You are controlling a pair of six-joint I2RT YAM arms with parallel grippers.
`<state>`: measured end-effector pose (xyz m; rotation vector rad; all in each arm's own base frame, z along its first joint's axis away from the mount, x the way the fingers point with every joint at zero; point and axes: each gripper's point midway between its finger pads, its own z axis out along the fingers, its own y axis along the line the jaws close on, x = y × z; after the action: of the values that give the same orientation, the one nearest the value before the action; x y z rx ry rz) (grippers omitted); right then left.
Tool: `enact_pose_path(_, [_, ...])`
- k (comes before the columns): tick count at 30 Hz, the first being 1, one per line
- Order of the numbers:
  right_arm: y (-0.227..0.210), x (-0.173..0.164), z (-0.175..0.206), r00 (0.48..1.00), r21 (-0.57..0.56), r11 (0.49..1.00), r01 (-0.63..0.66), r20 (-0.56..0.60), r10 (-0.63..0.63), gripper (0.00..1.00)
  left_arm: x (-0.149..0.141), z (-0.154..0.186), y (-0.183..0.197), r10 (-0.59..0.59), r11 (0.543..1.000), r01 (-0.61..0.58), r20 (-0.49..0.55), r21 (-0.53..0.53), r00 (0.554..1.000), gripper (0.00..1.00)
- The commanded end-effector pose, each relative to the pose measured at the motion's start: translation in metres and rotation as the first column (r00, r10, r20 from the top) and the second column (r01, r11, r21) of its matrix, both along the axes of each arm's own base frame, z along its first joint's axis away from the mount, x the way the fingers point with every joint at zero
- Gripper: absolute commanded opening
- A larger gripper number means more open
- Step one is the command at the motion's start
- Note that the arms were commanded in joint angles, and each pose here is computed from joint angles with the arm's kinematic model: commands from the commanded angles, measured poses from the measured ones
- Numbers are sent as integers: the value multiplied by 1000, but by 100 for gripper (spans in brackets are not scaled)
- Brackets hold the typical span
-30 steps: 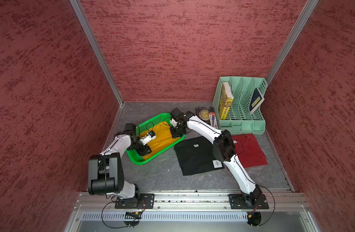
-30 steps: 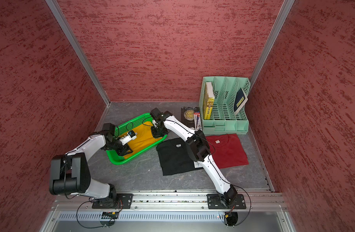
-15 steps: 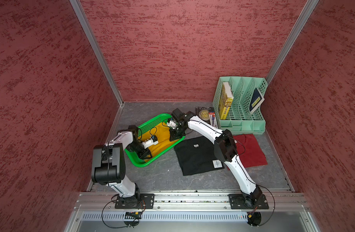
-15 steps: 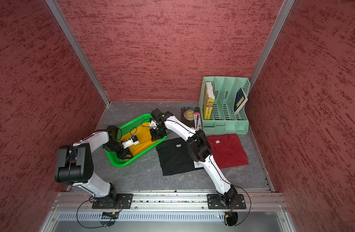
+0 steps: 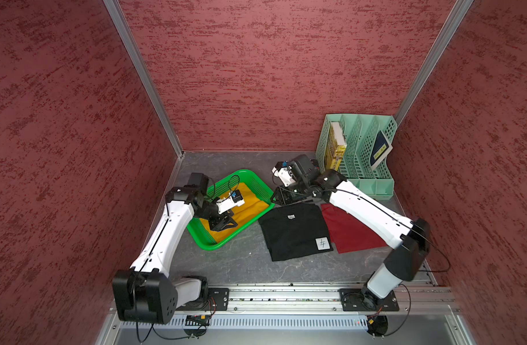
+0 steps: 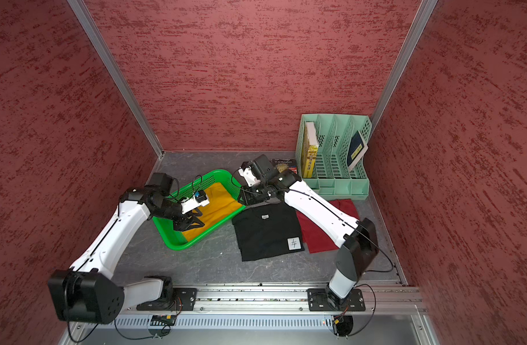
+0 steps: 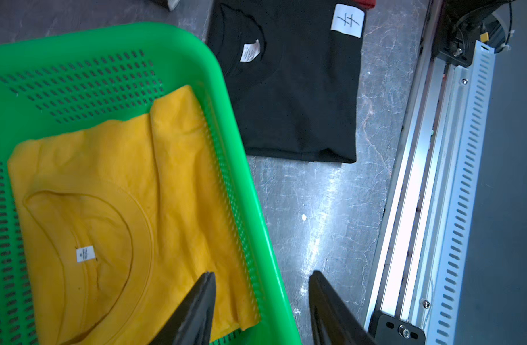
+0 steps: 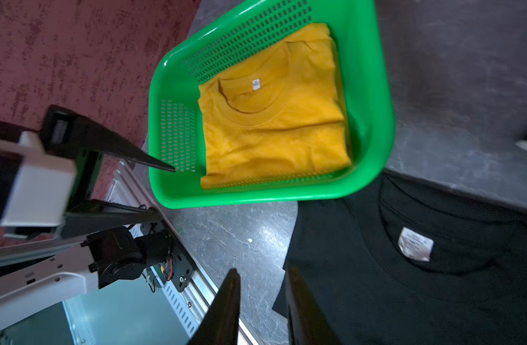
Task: Put the folded t-shirts into the basket
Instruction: Place the T-shirt in the bin, then pick up the T-shirt from the center of the board.
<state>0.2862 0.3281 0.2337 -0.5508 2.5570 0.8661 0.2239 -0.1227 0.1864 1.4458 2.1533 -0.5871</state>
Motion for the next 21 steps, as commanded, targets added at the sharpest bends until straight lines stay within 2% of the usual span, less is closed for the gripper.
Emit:
enact_pose_path(1, [-31, -2, -64, 983, -105, 980, 168, -59, -174, 27, -12, 4, -28, -56, 998, 56, 28, -2, 998, 54])
enact_pose_path(4, [-32, -21, -97, 963, -29, 975, 218, -157, -220, 24, -16, -7, -48, -119, 992, 116, 61, 40, 991, 55])
enact_pose_path(6, [-19, -33, -114, 952, 40, 980, 196, -246, -180, 24, -16, -18, -61, -145, 988, 140, 65, 65, 987, 56])
enact_pose_path(8, [-7, -41, -135, 936, 59, 981, 186, -314, -158, 24, -14, -34, -71, -165, 982, 159, 66, 99, 984, 57])
enact_pose_path(12, [4, -50, -176, 888, 84, 965, 247, -418, -191, 24, -9, -56, -79, -172, 977, 160, 76, 143, 982, 57])
enact_pose_path(16, [1, -83, -217, 824, 20, 972, 236, -534, -189, 23, -8, -65, -83, -165, 980, 155, 76, 125, 983, 57])
enact_pose_path(21, [-32, -138, -248, 767, -132, 971, 199, -596, -238, 23, -11, -68, -87, -172, 981, 165, 65, 98, 983, 57])
